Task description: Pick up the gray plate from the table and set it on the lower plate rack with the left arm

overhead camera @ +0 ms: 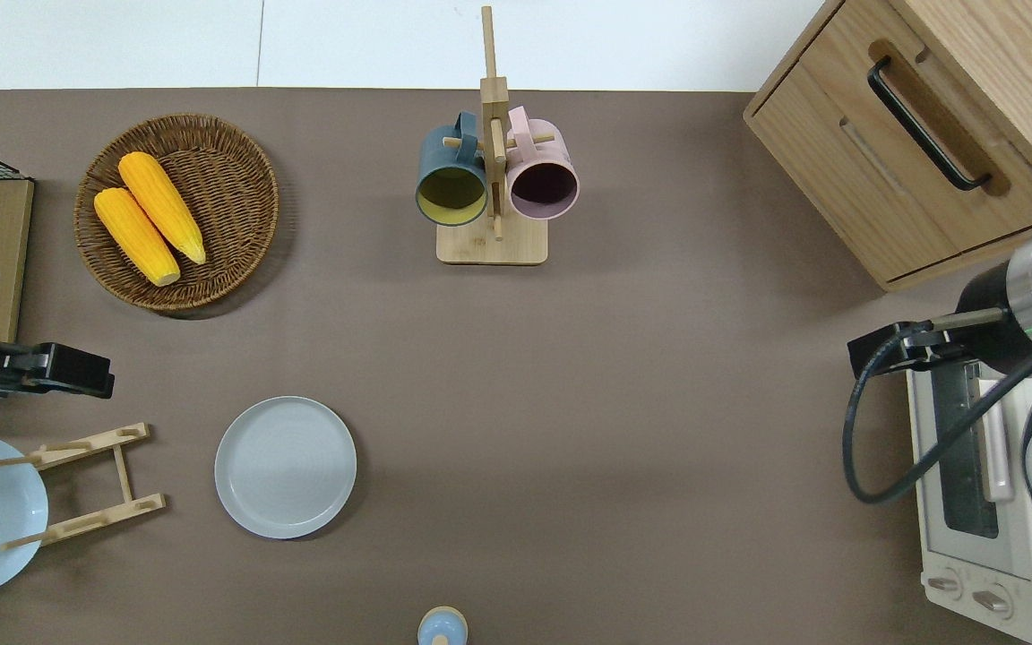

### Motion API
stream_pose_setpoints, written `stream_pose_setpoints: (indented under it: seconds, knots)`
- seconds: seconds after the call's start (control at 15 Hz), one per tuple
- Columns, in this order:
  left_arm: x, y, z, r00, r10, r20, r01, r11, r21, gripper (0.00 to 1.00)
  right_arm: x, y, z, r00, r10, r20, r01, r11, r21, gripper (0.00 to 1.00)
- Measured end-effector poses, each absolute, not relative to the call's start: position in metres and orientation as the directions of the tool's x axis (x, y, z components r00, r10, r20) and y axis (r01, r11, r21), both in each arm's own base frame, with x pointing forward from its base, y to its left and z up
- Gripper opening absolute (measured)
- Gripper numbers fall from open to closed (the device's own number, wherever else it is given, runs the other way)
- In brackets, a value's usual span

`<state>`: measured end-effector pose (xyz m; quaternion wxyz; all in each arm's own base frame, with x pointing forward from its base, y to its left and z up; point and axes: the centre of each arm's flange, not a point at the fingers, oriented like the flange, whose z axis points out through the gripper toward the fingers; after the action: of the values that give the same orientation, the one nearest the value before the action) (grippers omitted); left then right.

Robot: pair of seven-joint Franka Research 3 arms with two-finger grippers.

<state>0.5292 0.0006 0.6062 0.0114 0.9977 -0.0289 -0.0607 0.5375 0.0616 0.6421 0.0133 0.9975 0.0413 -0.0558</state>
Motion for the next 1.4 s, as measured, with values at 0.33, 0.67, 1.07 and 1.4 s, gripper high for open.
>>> stream_pose_setpoints:
  seconds: [0.33, 0.67, 1.07, 1.4]
  knots:
    - [0.52, 0.0, 0.593, 0.986, -0.043, -0.159, -0.04, -0.999, 0.024, 1.0, 0.537, 0.062, 0.642, 0.99, 0.081, -0.112, 0.084, -0.996, 0.022, 0.99]
    - [0.493, -0.002, 0.581, 0.988, -0.036, -0.148, -0.034, -0.999, 0.013, 1.0, 0.537, 0.062, 0.642, 0.99, 0.081, -0.112, 0.084, -0.996, 0.022, 0.99]
    - [0.465, -0.003, 0.544, 0.994, -0.029, -0.105, -0.029, -1.0, 0.003, 1.0, 0.537, 0.062, 0.642, 0.99, 0.081, -0.112, 0.084, -0.996, 0.022, 0.99]
    - [0.461, -0.001, 0.486, 0.997, -0.024, -0.068, -0.024, -1.0, 0.0, 1.0, 0.537, 0.062, 0.642, 0.99, 0.081, -0.112, 0.084, -0.996, 0.022, 0.99]
